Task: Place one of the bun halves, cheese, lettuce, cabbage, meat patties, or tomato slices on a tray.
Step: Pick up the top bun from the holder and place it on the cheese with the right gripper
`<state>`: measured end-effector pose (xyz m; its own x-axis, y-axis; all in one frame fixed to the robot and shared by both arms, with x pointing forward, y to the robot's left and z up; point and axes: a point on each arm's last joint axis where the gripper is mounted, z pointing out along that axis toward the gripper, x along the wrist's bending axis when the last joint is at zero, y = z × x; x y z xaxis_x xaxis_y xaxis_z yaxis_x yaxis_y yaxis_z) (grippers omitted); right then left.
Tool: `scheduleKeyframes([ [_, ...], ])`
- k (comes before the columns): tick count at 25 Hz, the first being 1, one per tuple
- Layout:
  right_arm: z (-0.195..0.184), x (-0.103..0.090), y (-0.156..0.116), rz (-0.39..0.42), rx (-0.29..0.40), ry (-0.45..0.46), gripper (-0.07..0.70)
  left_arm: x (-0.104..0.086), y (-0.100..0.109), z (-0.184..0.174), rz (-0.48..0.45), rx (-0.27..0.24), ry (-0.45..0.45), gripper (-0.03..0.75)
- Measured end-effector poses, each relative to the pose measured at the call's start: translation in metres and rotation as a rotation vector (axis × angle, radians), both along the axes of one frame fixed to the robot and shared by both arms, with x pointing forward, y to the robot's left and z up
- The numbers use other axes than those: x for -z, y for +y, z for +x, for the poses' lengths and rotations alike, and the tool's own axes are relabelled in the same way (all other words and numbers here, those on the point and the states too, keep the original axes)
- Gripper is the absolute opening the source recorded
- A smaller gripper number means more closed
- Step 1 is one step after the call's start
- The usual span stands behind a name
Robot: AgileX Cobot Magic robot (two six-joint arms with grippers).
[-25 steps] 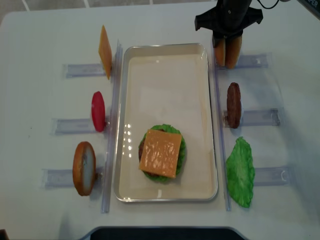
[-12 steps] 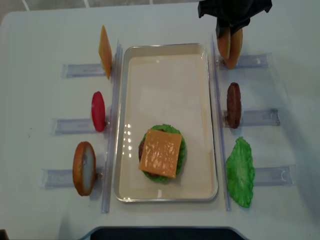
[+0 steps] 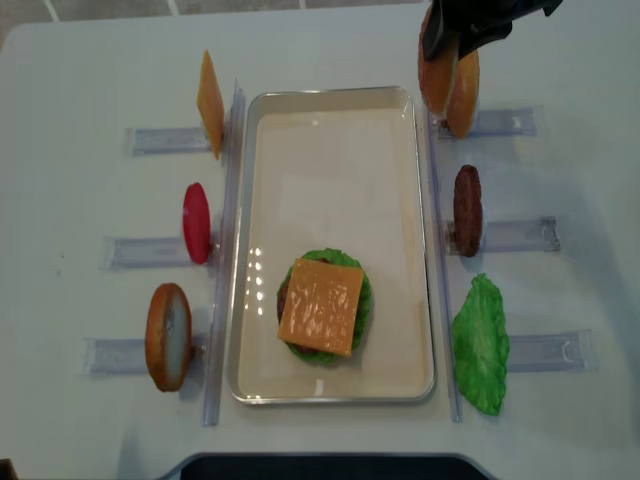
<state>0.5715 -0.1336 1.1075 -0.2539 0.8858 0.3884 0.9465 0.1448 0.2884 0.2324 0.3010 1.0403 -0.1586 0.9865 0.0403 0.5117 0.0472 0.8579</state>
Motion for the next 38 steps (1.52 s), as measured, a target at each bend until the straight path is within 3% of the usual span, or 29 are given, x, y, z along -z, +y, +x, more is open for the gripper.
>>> scheduleKeyframes([
  [10,-0.093,0.009,-0.012,0.249,-0.026,-0.06,0.239,0.0,0.0,0.0,0.0,0.0,0.0,0.0],
  [18,-0.147,0.047,-0.01,0.448,-0.044,-0.055,0.239,0.0,0.0,0.0,0.0,0.0,0.0,0.0],
  [23,-0.161,0.074,-0.009,0.538,-0.06,-0.03,0.239,0.0,0.0,0.0,0.0,0.0,0.0,0.0],
  [32,-0.155,0.097,0.002,0.677,-0.095,-0.009,0.239,0.0,0.0,0.0,0.0,0.0,0.0,0.0],
  [38,-0.152,0.116,0.017,0.699,-0.14,0.044,0.238,0.0,0.0,0.0,0.0,0.0,0.0,0.0],
])
